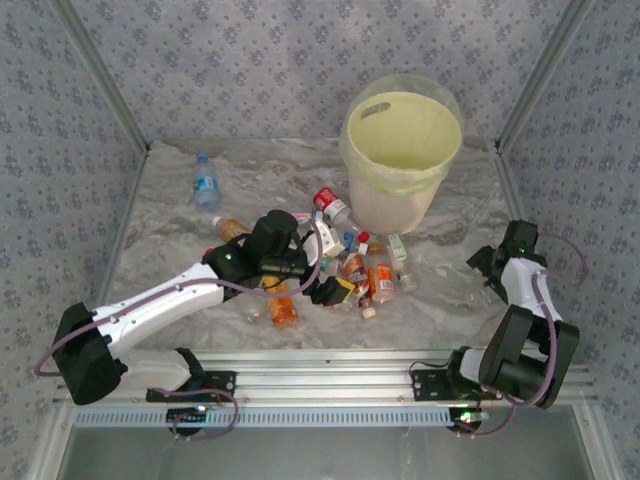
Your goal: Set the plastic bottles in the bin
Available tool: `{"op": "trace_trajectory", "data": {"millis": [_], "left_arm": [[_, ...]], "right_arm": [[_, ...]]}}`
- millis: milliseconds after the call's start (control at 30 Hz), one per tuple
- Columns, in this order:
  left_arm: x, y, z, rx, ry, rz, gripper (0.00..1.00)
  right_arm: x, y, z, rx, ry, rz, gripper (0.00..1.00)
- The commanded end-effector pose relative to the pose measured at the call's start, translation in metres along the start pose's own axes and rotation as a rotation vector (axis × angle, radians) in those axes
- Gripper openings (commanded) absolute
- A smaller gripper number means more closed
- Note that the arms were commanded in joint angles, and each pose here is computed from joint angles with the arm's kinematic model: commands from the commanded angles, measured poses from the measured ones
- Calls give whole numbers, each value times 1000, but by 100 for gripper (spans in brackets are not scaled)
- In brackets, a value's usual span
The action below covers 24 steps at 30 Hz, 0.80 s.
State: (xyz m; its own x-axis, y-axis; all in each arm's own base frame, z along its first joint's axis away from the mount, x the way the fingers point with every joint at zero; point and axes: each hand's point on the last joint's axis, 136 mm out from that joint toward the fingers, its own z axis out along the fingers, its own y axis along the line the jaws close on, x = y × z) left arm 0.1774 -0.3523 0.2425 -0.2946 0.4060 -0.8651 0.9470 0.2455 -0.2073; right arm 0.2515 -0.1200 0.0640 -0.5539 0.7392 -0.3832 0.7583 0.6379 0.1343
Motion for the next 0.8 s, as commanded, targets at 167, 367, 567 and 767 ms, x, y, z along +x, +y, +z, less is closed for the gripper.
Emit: {"op": "trace_trajectory", "data": {"millis": [167, 367, 567, 767], "left_arm": [[-6, -3, -1, -1, -1, 12, 100], [-5, -2, -1, -5, 2, 10, 100], [-5, -1, -1, -8, 4, 10, 100], [-5, -1, 0, -5, 6, 7, 100]], "right_arm": [[10, -6, 7, 18, 42, -9, 92], [12, -5, 11, 17, 52, -9, 92], [15, -5, 15, 19, 73, -10, 91], [16, -6, 19, 30, 87, -3, 91]]}}
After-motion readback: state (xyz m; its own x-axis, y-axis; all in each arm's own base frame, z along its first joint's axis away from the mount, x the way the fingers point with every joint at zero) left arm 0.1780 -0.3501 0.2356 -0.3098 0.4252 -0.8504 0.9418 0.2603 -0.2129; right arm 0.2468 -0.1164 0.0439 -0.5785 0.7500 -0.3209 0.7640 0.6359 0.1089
